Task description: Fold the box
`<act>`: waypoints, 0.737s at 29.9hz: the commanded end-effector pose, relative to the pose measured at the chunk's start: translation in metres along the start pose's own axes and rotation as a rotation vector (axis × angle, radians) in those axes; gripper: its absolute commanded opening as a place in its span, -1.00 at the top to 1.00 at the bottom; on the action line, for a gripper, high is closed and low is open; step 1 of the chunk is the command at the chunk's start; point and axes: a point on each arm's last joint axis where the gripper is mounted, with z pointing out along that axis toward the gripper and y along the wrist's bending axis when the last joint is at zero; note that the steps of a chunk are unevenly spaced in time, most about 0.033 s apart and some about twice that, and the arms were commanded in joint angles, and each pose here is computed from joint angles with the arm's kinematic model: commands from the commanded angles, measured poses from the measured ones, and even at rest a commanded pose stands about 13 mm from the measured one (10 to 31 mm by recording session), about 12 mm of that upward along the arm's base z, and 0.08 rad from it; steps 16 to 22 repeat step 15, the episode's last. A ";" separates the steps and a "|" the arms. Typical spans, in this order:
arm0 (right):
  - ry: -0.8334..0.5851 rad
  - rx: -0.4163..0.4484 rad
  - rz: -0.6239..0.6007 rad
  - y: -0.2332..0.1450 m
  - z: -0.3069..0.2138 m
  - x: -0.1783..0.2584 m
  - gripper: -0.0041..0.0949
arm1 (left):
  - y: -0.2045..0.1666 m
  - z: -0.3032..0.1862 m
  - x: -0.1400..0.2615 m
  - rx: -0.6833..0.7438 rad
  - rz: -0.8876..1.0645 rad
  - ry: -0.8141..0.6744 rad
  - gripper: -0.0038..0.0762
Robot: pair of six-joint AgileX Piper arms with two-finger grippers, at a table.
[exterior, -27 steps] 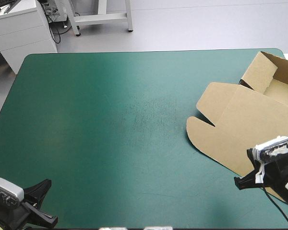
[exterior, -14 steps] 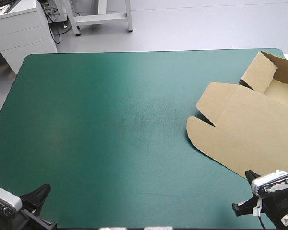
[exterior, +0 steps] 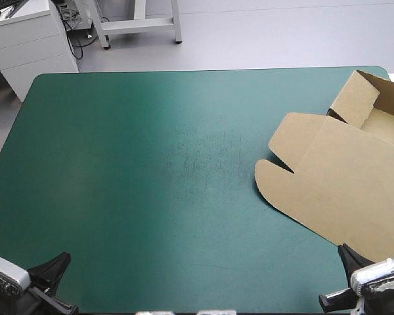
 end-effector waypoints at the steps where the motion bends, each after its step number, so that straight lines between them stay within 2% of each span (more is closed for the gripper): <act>1: -0.085 0.035 0.008 -0.003 -0.006 -0.010 0.93 | -0.001 -0.007 -0.010 0.018 -0.021 -0.104 0.98; 22: -0.087 0.053 0.003 -0.004 -0.007 -0.009 0.96 | -0.001 -0.007 -0.010 0.020 -0.022 -0.104 0.98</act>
